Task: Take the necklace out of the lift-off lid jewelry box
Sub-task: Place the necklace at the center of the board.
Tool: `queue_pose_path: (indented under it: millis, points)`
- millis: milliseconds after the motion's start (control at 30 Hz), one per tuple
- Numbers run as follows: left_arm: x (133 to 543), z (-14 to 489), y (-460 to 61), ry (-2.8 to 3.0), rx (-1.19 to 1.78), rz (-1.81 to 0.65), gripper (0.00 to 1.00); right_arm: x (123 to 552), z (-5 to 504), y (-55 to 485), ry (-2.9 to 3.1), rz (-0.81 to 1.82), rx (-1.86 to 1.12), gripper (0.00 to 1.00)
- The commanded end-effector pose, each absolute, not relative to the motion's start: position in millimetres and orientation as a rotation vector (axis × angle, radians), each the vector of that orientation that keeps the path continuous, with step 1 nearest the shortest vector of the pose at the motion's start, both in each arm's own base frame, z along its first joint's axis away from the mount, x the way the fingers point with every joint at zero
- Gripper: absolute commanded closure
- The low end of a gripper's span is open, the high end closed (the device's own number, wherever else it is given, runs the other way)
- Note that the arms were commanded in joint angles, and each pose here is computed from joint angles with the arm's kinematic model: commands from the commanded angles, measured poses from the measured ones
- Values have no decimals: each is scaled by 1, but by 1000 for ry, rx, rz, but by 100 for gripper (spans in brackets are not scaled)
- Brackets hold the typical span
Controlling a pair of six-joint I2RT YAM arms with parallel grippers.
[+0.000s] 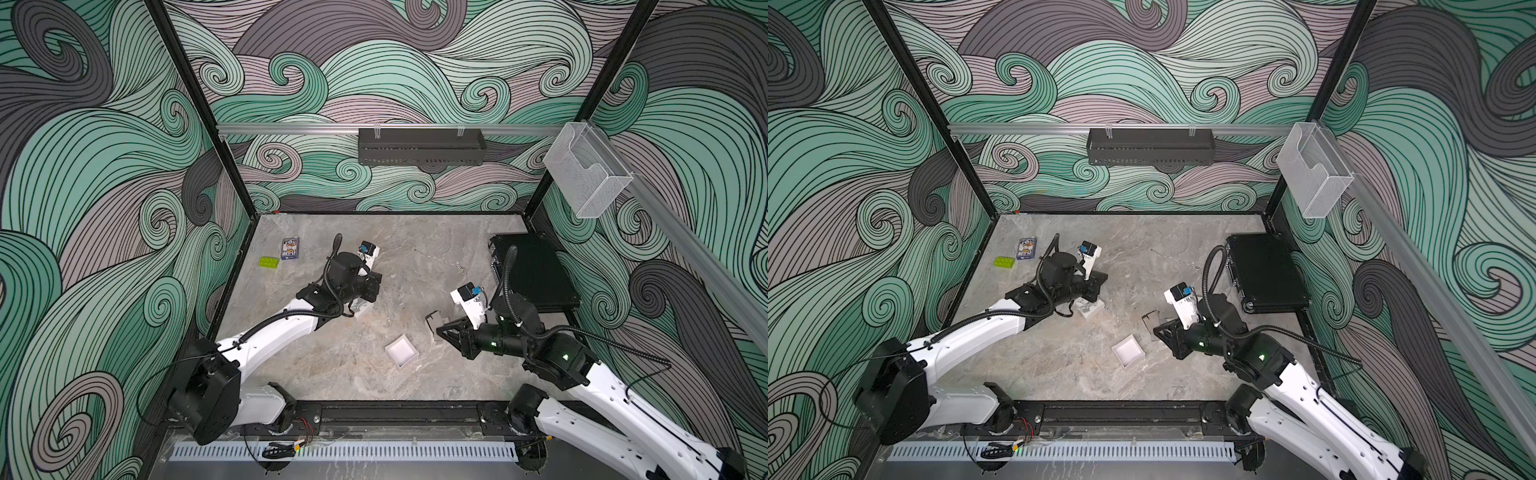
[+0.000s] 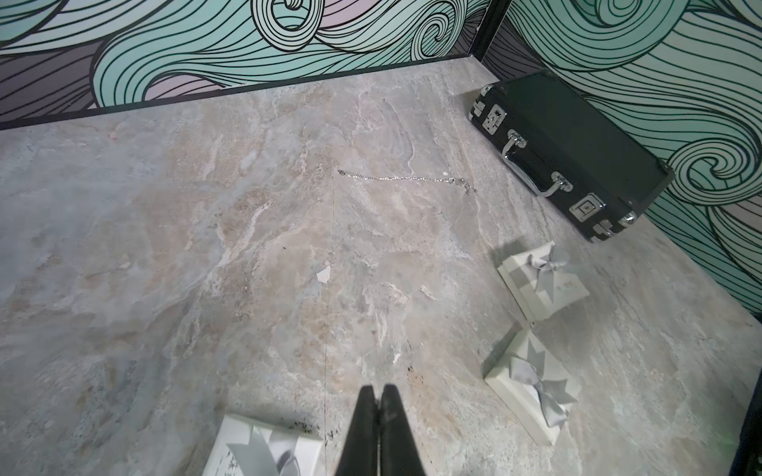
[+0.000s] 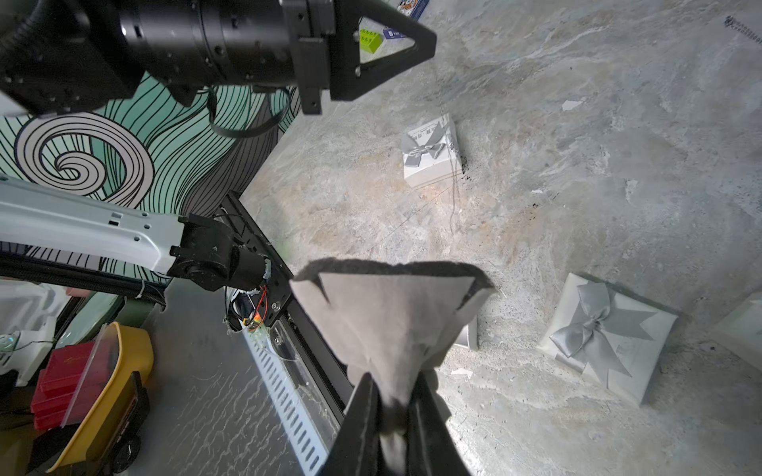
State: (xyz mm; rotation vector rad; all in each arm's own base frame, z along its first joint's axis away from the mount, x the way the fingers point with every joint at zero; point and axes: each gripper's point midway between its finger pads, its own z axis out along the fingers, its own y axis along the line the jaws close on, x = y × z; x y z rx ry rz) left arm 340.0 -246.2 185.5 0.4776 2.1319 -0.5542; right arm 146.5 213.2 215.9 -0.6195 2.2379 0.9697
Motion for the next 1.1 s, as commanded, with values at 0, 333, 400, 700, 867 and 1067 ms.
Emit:
queue_pose_path:
  millis: [0,333,400,700,867,1067]
  points:
    - [359,187,-254,2133,499,-598,100,138,207,208,2274,996,-600,83]
    - [433,169,-256,2187,459,-661,100,133,186,208,2360,1003,-583,83]
    - [447,165,-256,2196,450,-682,100,133,182,208,2377,997,-584,83]
    - [497,169,-267,2147,434,-888,100,136,175,214,2404,1005,-596,83]
    - [496,170,-279,2136,470,-915,100,136,172,214,2416,1004,-591,82]
    - [481,151,-303,2169,537,-924,100,135,167,214,2440,1000,-578,83]
